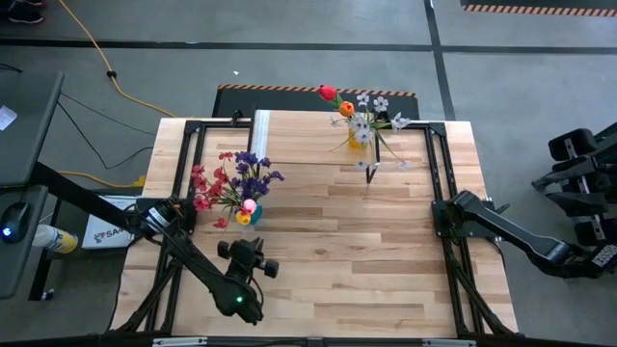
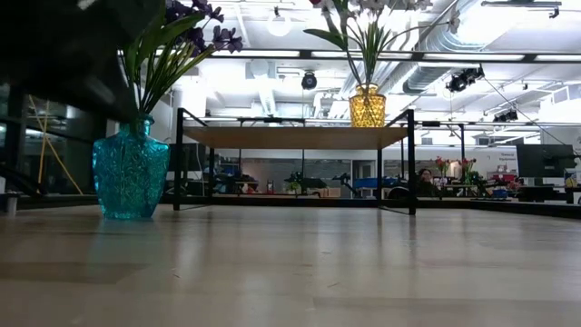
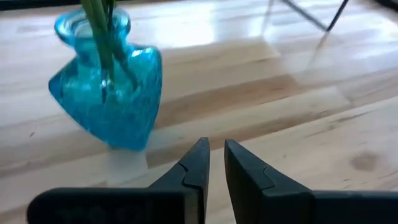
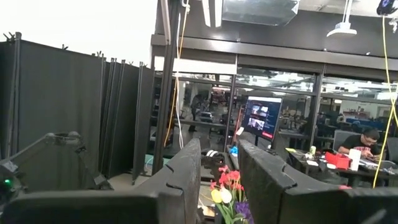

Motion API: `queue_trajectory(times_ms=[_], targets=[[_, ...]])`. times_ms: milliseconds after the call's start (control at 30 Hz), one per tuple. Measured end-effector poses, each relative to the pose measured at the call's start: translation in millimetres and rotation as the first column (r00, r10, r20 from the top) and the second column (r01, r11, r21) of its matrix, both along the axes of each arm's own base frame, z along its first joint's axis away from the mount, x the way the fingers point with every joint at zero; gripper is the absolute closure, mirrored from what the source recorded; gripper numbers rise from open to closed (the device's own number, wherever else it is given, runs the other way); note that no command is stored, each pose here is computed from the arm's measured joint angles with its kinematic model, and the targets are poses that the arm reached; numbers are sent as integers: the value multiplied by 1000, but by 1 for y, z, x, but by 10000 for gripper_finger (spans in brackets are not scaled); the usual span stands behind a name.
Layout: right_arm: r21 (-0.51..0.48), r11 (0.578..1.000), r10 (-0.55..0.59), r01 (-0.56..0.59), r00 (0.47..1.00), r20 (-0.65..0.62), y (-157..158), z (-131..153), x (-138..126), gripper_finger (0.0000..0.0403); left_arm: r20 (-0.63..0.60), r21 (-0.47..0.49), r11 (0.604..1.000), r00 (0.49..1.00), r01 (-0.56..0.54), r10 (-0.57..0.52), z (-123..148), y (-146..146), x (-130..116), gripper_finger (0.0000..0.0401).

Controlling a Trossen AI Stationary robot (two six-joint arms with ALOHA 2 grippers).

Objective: Pick and place flowers into a vace then onto a shelf
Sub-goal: Put the blue vase on the shelf

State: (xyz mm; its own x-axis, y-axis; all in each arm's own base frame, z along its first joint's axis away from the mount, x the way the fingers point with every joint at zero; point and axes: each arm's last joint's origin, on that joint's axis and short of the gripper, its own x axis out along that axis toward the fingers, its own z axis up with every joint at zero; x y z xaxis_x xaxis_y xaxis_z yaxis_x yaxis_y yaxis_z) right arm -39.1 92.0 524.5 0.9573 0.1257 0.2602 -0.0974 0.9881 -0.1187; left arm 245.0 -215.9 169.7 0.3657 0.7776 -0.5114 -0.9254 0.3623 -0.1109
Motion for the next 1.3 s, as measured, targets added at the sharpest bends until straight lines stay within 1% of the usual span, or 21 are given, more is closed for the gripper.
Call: queue_trajectory(times_ms=[100,267,533,667,867,1000,1067,1167,1233,1300], targets=[[15,1000,2,-2,1000,-13,-1,-1,0,304,-1,24,1000,1000,11,-11,3,3,1,316],[16,1000,-5,5,999,-31,-2,-4,1,304,9,17,1000,1000,12,-12,13,6,-1,316],[11,1000,-9,9,999,-37,-2,-5,2,304,12,5,1000,1000,12,-12,14,6,-1,316],[12,1000,-13,13,999,-36,-2,-5,2,304,26,17,1000,1000,16,-16,14,8,2,315],[12,1000,-13,13,999,-36,-2,-5,2,304,35,-5,1000,999,3,-3,13,9,6,315],[12,1000,-13,14,999,-36,-2,-5,2,304,35,-12,1000,999,15,-15,23,6,7,315],[12,1000,-13,14,999,-36,-2,-5,2,304,6,-15,999,1000,30,-30,30,3,7,315],[12,1000,-14,15,999,-35,-2,-5,2,304,-70,36,995,994,89,-87,44,-2,5,315],[14,1000,-23,23,999,-32,-2,-5,2,304,-102,51,989,986,138,-132,48,-5,5,315],[12,1000,-24,25,999,-32,-2,-5,2,304,-128,55,986,980,157,-149,50,-5,3,316]])
